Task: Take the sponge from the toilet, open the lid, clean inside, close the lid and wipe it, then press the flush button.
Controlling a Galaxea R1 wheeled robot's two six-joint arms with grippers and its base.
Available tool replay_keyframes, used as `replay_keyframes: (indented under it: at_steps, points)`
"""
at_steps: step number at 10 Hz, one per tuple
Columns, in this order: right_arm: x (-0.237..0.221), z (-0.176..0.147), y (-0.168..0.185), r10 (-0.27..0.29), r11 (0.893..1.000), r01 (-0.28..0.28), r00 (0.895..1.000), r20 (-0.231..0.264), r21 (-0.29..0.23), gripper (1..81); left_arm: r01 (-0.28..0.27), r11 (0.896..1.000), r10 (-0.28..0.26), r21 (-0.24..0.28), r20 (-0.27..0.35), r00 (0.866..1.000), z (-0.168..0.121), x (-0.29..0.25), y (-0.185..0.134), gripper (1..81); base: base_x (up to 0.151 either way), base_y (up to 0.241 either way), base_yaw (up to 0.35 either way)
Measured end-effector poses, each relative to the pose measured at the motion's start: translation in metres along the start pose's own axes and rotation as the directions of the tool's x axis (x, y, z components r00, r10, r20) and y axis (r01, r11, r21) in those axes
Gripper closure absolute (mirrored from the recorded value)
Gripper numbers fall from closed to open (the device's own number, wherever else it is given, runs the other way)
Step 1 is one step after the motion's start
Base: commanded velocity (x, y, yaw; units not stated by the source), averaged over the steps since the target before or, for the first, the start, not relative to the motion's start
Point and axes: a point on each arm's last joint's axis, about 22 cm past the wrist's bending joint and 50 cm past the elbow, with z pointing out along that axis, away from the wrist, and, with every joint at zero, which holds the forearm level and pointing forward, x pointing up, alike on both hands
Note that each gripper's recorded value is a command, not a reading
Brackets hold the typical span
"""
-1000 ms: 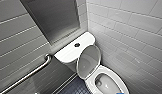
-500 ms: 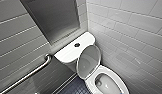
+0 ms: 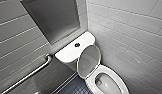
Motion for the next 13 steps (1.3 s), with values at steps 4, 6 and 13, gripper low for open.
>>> replay_keyframes:
  at_steps: [4, 6, 13]
  points:
    - [-0.011, -0.037, -0.03, -0.034, 0.999, 0.034, 0.998, -0.043, -0.011, 81.1, -0.021, 1.0, 0.021, -0.004, -0.063, 0.998, -0.027, 0.008, 0.009, 1.0, 0.0, 0.0, 0.0]
    - [-0.032, -0.041, -0.026, -0.018, 0.999, 0.018, 0.999, -0.031, -0.028, 81.1, -0.022, 1.0, 0.022, -0.006, -0.063, 0.998, -0.038, -0.002, 0.012, 1.0, 0.0, 0.0, 0.0]
    - [-0.149, -0.026, 0.081, 0.121, 0.976, -0.11, 0.992, 0.044, -0.19, 81.1, -0.029, 0.999, 0.024, -0.042, -0.097, 0.995, -0.056, 0.007, 0.004, 1.0, 0.0, 0.0, 0.0]
